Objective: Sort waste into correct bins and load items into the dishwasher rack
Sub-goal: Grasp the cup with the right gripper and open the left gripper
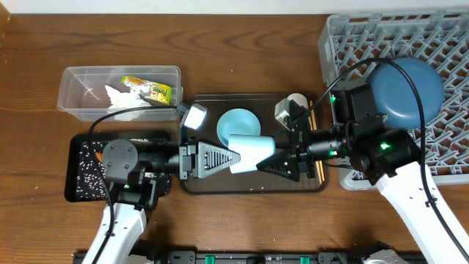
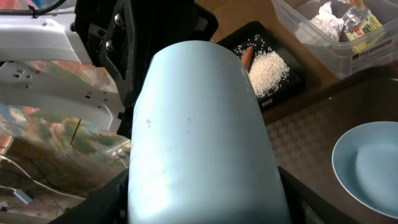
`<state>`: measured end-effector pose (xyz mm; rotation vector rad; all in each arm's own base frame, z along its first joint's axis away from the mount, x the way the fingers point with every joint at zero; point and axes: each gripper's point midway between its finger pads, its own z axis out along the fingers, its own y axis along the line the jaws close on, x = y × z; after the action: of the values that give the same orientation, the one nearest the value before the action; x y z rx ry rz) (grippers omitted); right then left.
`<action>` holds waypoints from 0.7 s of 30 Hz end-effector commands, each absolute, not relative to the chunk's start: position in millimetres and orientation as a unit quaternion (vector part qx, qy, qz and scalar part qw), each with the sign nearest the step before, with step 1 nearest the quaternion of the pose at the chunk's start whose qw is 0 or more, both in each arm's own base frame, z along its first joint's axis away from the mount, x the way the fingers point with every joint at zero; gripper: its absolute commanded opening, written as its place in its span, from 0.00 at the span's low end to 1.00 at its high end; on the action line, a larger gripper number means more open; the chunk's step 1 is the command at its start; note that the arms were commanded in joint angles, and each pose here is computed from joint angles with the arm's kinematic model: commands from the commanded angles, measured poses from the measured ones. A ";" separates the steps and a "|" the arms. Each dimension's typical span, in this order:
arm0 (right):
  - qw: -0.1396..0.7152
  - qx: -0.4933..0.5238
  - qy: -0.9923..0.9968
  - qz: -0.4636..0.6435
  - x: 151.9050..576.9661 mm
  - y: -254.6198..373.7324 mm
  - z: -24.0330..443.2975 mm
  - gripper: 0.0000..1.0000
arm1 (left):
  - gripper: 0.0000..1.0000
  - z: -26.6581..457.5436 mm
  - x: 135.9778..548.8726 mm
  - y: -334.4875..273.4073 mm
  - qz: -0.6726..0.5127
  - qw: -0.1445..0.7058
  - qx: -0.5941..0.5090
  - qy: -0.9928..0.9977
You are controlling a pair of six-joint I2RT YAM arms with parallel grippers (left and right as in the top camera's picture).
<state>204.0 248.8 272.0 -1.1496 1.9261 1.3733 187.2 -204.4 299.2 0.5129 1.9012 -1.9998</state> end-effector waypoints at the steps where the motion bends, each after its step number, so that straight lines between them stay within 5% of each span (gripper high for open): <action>1: 0.260 -0.437 0.688 0.518 199.9 253.2 281.6 0.52 | 0.17 304.2 186.1 -205.4 -0.703 0.171 0.186 0.665; 8: 0.268 -0.436 0.695 0.505 205.1 252.3 278.7 0.43 | 0.34 302.6 181.3 -205.3 -0.702 0.161 0.196 0.665; 21: 0.276 -0.369 0.781 0.421 239.5 234.1 253.6 0.37 | 0.35 301.0 176.3 -204.9 -0.701 0.151 0.207 0.666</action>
<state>213.0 247.9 267.0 -1.0957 1.9899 1.3167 187.6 -205.0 296.7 0.5033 1.9181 -2.0129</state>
